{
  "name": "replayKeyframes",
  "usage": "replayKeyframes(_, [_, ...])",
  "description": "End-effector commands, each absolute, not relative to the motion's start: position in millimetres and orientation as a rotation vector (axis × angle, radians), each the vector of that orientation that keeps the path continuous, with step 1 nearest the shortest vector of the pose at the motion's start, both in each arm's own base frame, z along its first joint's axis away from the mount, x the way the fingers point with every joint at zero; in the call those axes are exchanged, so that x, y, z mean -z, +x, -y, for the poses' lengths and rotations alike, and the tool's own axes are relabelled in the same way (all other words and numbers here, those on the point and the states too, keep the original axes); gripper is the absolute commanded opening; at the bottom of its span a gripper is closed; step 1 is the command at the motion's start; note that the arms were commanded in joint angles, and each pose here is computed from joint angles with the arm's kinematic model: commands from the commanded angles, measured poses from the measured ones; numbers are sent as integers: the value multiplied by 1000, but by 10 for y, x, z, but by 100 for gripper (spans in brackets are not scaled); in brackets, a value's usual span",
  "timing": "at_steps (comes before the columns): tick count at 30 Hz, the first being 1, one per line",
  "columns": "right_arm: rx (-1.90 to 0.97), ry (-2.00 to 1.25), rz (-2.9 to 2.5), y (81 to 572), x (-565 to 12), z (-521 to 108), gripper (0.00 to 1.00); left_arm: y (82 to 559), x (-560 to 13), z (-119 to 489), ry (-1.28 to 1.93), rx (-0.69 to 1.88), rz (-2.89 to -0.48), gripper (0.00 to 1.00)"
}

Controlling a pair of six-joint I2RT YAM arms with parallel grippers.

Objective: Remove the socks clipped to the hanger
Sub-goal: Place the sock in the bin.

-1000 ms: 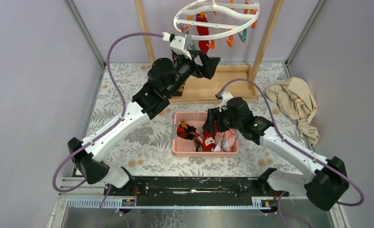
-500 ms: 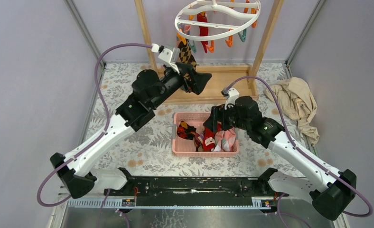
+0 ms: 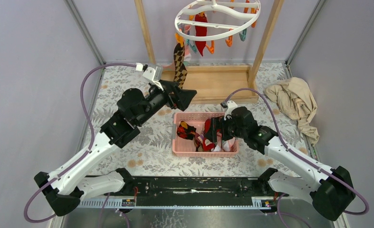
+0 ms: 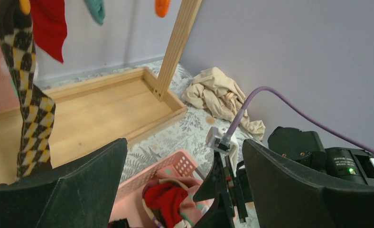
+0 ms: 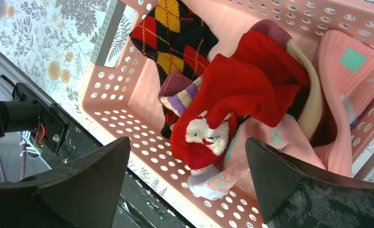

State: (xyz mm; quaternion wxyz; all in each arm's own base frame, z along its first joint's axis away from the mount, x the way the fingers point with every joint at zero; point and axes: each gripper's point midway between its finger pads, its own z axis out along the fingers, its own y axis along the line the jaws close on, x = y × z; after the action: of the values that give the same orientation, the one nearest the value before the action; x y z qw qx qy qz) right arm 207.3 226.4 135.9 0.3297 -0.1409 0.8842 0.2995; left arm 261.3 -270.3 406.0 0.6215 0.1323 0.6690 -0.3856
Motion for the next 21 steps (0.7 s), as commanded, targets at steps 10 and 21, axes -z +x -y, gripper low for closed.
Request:
replayKeyframes(10, [-892,-361,-2171,2065,-1724,-2360,100,2500,-3303,2436,159,826,-1777,99])
replayKeyframes(21, [-896,-370,-2106,2012,-1940,-2292,99,2518,-3034,2213,35,749,-1826,99])
